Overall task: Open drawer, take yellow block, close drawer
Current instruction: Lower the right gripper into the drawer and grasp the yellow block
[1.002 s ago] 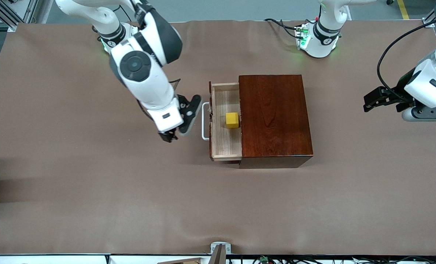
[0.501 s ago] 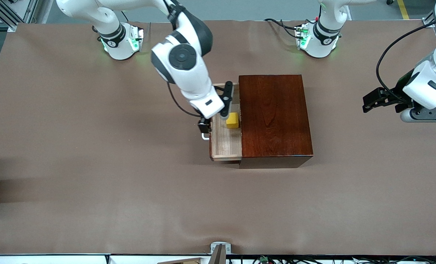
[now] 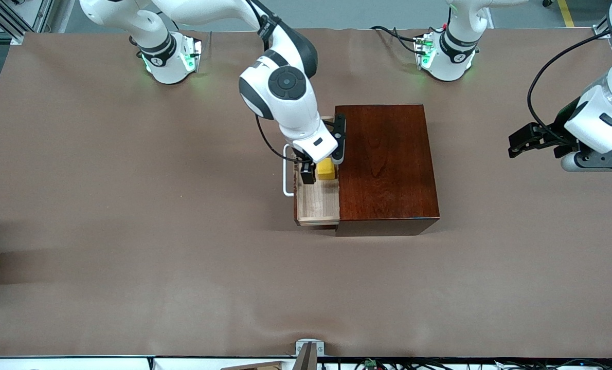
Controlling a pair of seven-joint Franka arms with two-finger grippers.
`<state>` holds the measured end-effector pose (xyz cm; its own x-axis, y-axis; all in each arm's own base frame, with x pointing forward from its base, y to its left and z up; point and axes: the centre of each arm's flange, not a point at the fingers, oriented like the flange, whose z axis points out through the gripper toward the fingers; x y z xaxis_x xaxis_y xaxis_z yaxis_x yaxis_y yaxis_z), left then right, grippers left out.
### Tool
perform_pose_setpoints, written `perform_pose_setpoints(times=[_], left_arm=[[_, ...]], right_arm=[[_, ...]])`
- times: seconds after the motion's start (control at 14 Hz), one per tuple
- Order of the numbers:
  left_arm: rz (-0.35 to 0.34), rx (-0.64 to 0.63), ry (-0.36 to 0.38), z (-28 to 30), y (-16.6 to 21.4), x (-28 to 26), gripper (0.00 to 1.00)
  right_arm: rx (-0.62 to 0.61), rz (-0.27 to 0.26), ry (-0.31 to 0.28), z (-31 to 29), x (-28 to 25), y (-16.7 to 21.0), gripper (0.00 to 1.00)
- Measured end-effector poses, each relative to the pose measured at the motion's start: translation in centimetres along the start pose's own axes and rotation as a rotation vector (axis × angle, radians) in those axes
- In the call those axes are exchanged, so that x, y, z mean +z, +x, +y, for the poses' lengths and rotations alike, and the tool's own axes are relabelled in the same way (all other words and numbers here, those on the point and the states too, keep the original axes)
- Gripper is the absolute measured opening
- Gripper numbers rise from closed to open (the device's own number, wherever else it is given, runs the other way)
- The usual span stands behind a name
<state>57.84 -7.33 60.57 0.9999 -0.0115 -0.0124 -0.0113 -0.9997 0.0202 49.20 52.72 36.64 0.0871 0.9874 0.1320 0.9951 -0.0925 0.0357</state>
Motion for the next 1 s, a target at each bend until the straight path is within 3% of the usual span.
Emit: perform_pose_setpoints(times=[0.29, 0.93, 1.0], left_arm=[[-0.002, 0.001, 0.0, 0.1, 0.0, 0.1, 1.0], [-0.009, 0.002, 0.0, 0.1, 0.3, 0.6, 1.0], [-0.008, 0.002, 0.0, 0.1, 0.3, 0.6, 1.0]], right_arm=[[-0.009, -0.028, -0.026, -1.3, 2.4, 1.1, 1.0], [-0.016, -0.01, -0.046, -1.4, 4.5, 1.6, 1.0], [-0.016, -0.007, -0.049, -1.3, 4.6, 1.6, 0.96]])
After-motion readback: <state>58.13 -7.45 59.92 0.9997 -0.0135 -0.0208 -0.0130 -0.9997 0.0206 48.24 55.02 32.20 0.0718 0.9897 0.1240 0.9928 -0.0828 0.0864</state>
